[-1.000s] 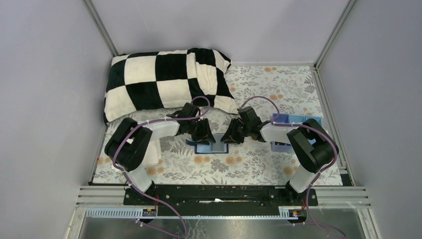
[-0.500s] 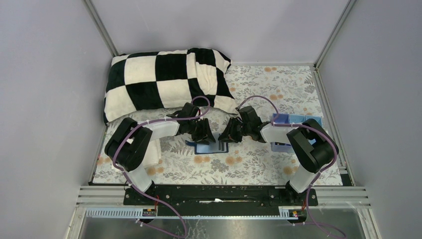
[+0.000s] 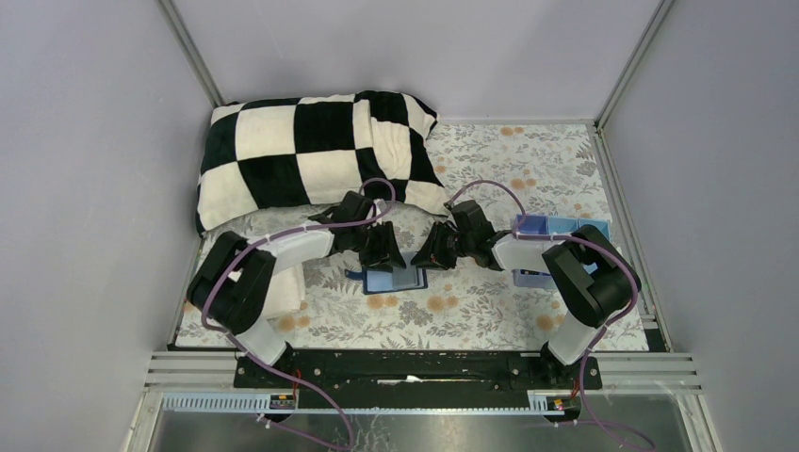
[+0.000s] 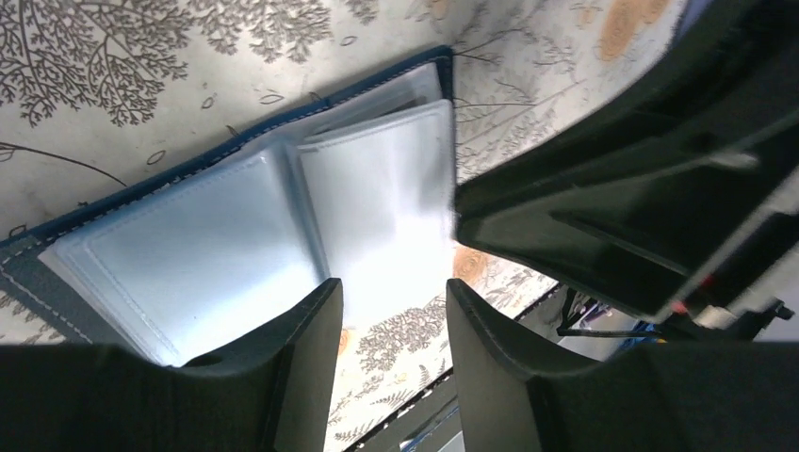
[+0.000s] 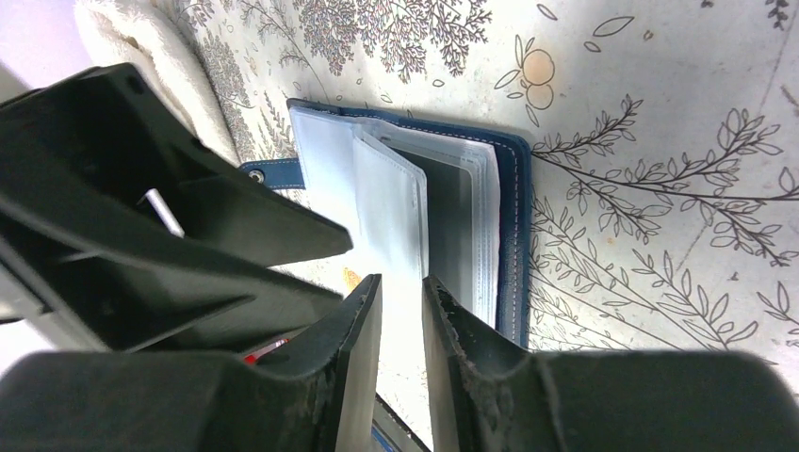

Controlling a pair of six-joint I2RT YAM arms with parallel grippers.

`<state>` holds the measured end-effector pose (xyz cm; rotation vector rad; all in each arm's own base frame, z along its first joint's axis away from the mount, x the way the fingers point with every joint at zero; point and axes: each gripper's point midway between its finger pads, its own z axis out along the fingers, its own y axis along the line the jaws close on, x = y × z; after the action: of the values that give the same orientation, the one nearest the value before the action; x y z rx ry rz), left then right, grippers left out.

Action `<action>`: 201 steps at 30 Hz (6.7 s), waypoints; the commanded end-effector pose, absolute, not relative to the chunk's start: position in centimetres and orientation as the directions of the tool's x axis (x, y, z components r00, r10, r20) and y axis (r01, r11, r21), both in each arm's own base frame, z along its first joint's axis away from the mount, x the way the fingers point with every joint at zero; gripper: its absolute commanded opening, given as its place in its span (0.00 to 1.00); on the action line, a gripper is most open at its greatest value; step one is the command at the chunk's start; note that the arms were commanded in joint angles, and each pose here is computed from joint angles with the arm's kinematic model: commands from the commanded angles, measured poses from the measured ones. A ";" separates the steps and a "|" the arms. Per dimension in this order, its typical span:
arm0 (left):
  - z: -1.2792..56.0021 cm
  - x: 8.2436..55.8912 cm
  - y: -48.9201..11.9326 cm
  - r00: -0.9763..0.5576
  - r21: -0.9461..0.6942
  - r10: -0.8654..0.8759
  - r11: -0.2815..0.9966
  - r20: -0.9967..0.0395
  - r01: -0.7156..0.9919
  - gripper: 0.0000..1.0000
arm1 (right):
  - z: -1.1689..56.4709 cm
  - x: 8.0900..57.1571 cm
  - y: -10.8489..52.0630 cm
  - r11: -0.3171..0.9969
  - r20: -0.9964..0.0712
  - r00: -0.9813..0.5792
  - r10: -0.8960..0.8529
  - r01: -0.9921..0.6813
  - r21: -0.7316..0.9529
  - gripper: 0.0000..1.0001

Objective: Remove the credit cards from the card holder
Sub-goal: Remove the credit card from the card holder.

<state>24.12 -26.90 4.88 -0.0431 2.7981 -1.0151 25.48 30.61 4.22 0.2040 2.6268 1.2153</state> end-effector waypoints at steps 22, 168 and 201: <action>2.5 25.2 -20.8 -0.967 -0.506 -0.169 0.861 -0.192 -0.050 0.48 | 4.5 25.7 29.9 0.706 -0.219 -0.955 0.201 -0.014 0.708 0.37; 2.8 25.5 -21.3 -0.971 -0.524 -0.148 0.851 -0.188 -0.028 0.47 | 3.4 25.2 30.7 0.732 -0.273 -0.943 0.192 -0.047 0.680 0.36; 2.6 25.4 -21.4 -0.973 -0.526 -0.142 0.850 -0.181 -0.026 0.47 | 4.2 24.8 32.6 0.697 -0.284 -0.953 0.106 -0.132 0.704 0.34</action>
<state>24.79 -21.54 3.16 -0.1581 2.8167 -0.8245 24.70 30.62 2.68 0.0851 2.6484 1.0501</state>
